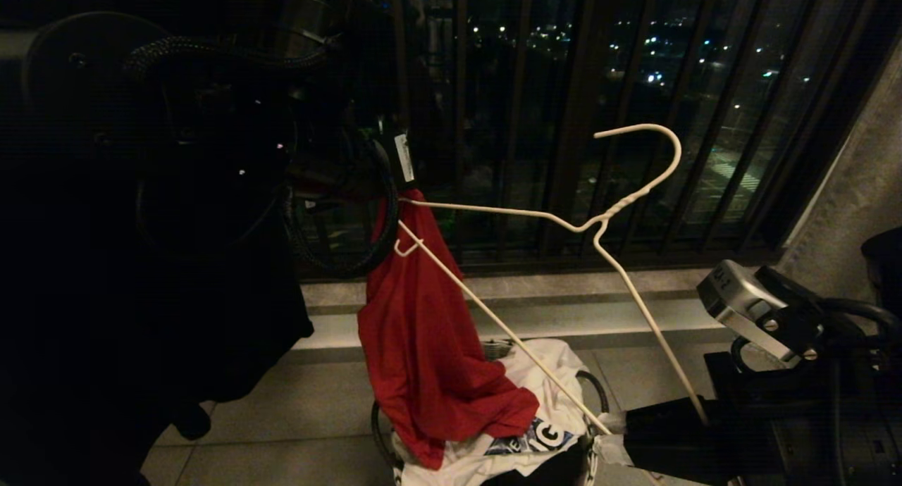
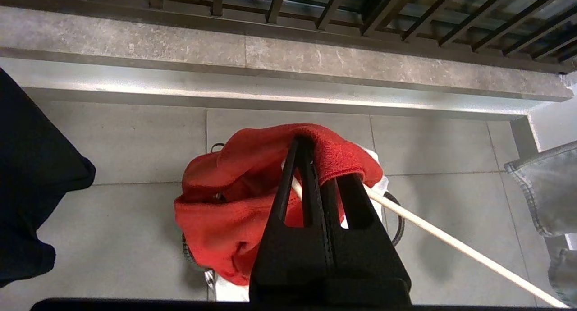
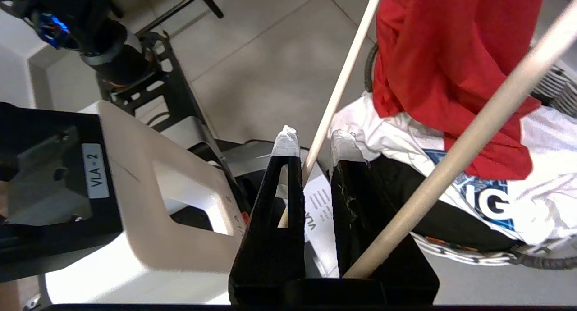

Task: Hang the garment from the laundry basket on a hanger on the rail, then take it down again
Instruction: Hang the clothes on the clothes rack

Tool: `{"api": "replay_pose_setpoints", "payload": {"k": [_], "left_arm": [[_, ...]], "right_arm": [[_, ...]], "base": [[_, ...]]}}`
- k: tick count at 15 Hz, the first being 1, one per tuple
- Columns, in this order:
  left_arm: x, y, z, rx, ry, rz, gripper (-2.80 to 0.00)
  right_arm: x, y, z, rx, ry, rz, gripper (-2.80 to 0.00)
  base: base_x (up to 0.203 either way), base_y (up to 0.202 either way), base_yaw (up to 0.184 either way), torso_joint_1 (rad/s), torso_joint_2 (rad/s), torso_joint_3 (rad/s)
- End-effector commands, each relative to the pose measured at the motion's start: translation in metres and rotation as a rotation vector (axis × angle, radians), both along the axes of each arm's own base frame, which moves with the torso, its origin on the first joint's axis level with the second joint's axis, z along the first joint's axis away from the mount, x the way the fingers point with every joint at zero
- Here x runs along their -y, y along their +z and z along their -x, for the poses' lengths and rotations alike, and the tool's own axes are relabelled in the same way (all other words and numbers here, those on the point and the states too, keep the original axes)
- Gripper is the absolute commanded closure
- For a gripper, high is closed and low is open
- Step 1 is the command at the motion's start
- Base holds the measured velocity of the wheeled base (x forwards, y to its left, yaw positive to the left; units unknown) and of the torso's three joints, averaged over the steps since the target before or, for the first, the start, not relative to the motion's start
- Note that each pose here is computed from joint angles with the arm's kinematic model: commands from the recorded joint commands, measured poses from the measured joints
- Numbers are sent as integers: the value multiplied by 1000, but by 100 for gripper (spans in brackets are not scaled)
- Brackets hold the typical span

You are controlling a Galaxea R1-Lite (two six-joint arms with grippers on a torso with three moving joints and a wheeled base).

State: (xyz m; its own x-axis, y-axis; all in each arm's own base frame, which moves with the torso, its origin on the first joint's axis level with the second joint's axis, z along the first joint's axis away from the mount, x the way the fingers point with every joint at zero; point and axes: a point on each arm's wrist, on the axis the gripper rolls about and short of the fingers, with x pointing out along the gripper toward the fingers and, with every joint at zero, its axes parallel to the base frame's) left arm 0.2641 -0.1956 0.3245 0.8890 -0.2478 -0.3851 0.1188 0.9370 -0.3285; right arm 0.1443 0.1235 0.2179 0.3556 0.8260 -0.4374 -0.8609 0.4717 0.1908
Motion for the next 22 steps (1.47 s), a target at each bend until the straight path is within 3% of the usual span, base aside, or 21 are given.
{"api": "replay_pose_setpoints", "payload": {"k": [1,4,7,15,18,22], "left_arm": [[0,-1,-1,-4,6,-4,0],[-1,-3,-6,-7,18,-11,0],[0,-5,-7,-12,17,-20,0],[-1,-8,-5,-25,1,-40,0],[-4,-8,1,-43,-73,-32,0],[-10,-13,14,-85,-237,-34,0]], "right_arm": [[0,-1,0,8,-1,11,0],[3,-4,4,35,20,48,0],[3,-5,2,61,-27,93,0],[0,-9,-1,56,-41,116,0],[-2,-13,3,52,-14,131,0],[8,-28,15,156,71,218,0]], "base": [[0,0,0,0,0,0],[0,0,0,0,0,0],[0,0,0,0,0,0],[0,0,0,0,0,0],[0,0,0,0,0,0],[0,0,0,0,0,0]]}}
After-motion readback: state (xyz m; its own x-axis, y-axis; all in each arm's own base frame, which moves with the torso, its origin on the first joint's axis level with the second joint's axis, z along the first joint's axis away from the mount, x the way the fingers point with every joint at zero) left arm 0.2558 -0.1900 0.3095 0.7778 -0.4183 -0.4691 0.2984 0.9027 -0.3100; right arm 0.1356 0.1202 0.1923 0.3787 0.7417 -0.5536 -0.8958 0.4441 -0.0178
